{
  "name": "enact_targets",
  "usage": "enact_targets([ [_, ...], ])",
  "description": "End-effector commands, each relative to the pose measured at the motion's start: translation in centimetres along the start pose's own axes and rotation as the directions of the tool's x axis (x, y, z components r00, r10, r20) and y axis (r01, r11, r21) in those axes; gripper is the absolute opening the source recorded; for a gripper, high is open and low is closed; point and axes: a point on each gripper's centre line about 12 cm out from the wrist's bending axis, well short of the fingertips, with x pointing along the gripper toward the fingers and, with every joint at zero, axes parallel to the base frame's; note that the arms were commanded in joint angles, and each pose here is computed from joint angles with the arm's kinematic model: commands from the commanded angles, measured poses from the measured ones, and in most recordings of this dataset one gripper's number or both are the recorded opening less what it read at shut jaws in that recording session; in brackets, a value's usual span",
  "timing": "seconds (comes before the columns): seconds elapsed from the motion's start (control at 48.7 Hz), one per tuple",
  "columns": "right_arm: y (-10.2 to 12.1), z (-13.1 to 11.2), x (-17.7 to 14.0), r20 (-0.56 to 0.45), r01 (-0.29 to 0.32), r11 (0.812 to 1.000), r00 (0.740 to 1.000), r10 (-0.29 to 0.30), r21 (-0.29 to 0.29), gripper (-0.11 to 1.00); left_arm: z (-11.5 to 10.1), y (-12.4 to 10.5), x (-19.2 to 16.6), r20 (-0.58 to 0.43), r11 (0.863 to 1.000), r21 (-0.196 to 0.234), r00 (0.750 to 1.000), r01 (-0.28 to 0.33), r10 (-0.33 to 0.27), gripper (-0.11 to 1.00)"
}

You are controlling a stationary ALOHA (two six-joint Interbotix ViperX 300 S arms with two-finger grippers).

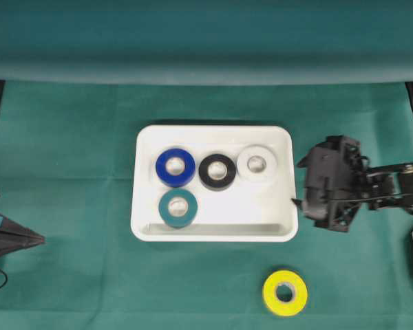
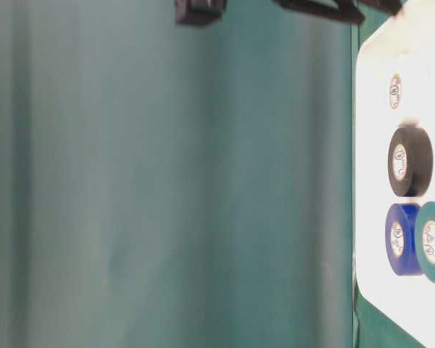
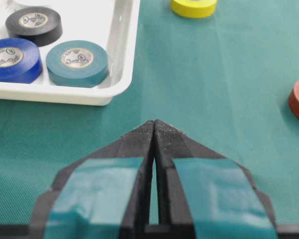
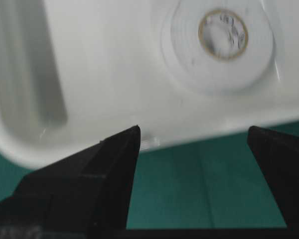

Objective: Put the tape into the white case with the right arm.
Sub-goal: 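Open the right gripper and retract it to the right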

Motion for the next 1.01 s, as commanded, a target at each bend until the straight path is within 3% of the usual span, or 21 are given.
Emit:
enact_targets([
  [0.0,0.0,-0.4,-1.4,0.041,-0.005,1.0,0.999,0.005,0.008,0.66,0.5,0.0,0.0,0.008,1.0,0.003,1.0,-0.001,0.001,0.0],
  [0.288,0.1,-2.9,-3.5,0.078,-0.018,1.0,0.997,0.016,0.019,0.65,0.5,0.0,0.0,0.009,1.0,0.001,1.0,-0.001,0.001,0.0],
  [0.452,0.8,-3.1,-3.7,0.109,-0.063,0.998,0.992,0.061,0.014,0.65,0.5,0.0,0.0,0.009,1.0,0.002,1.0,0.0,0.0,0.0],
  [0.719,4.1,-4.2,-4.1,0.101,-0.176,0.98,0.977,0.185,-0.094,0.64,0.5,0.0,0.0,0.009,1.0,0.001,1.0,-0.001,0.001,0.0],
  [0.986,7.5,-5.7,-5.6,0.095,-0.29,0.929,0.944,0.318,-0.229,0.64,0.5,0.0,0.0,0.009,1.0,0.002,1.0,0.0,0.0,0.0],
])
